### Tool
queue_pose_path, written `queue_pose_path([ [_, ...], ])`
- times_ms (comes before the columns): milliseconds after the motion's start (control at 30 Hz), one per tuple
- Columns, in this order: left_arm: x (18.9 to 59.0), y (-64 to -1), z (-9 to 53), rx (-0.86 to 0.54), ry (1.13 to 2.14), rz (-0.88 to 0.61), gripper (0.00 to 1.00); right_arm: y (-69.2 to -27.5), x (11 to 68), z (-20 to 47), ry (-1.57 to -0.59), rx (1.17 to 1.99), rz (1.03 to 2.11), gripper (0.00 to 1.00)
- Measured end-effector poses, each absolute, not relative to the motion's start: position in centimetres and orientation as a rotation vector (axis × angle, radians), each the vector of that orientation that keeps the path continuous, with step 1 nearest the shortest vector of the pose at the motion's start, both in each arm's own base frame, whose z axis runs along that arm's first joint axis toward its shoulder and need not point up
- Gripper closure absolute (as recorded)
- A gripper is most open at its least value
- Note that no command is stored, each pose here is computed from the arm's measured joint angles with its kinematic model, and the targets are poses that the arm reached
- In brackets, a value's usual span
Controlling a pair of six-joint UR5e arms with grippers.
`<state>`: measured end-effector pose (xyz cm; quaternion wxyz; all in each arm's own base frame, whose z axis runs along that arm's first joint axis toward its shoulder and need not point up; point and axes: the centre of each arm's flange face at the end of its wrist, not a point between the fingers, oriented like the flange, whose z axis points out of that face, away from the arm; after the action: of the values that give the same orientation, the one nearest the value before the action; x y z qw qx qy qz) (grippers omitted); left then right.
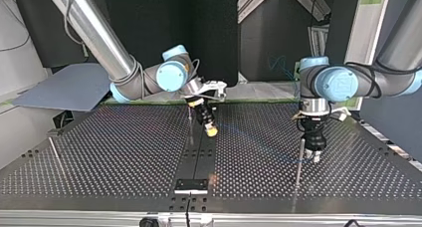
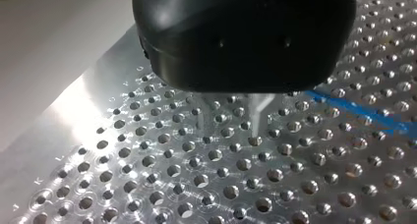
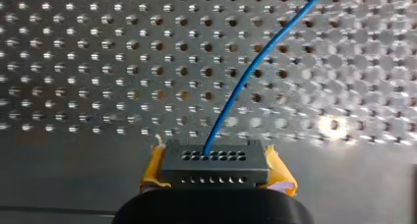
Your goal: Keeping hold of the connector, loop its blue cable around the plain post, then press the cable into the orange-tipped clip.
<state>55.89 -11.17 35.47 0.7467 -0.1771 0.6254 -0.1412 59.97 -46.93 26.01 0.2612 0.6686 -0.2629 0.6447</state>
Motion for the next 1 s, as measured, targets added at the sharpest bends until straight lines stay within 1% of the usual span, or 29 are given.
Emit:
queue_pose_path([
  [33,55.9,-11.2,35.5,-0.393,1.358,-0.319,0.34,-46.9,60.1,25.4,-0.713,1.818,1.738,1.00],
  [67,56.0,-11.1,35.5,-0.398,1.350,-0.327,0.26,-46.9,60.1,24.9,-0.713,1.824,1.732,1.00],
  [100,56.0,-11.1,35.5,-0.401,1.342,-0.333,0.13,-46.9,60.2,24.5,-0.713,1.830,1.727,1.00],
  [133,56.1,-11.1,35.6,-0.404,1.331,-0.340,0.13,-46.9,60.3,23.9,-0.714,1.839,1.720,1.00],
  [167,56.1,-11.1,35.7,-0.406,1.323,-0.344,0.09,-46.8,60.4,23.4,-0.715,1.846,1.715,1.00],
  [200,56.2,-11.1,35.7,-0.408,1.317,-0.346,0.00,-46.8,60.5,22.8,-0.717,1.854,1.709,1.00],
  [300,56.2,-11.1,35.5,-0.420,1.312,-0.342,0.00,-46.5,60.8,20.9,-0.725,1.887,1.686,1.00],
  [467,56.8,-11.6,33.3,-0.418,1.363,-0.346,0.00,-45.8,61.0,18.3,-0.741,1.940,1.638,1.00],
  [667,57.4,-12.0,30.6,-0.411,1.419,-0.353,0.00,-45.1,61.0,17.0,-0.759,1.952,1.594,1.00],
  [1000,57.4,-12.3,30.0,-0.412,1.437,-0.354,0.00,-43.8,59.9,12.4,-0.784,1.967,1.571,1.00],
])
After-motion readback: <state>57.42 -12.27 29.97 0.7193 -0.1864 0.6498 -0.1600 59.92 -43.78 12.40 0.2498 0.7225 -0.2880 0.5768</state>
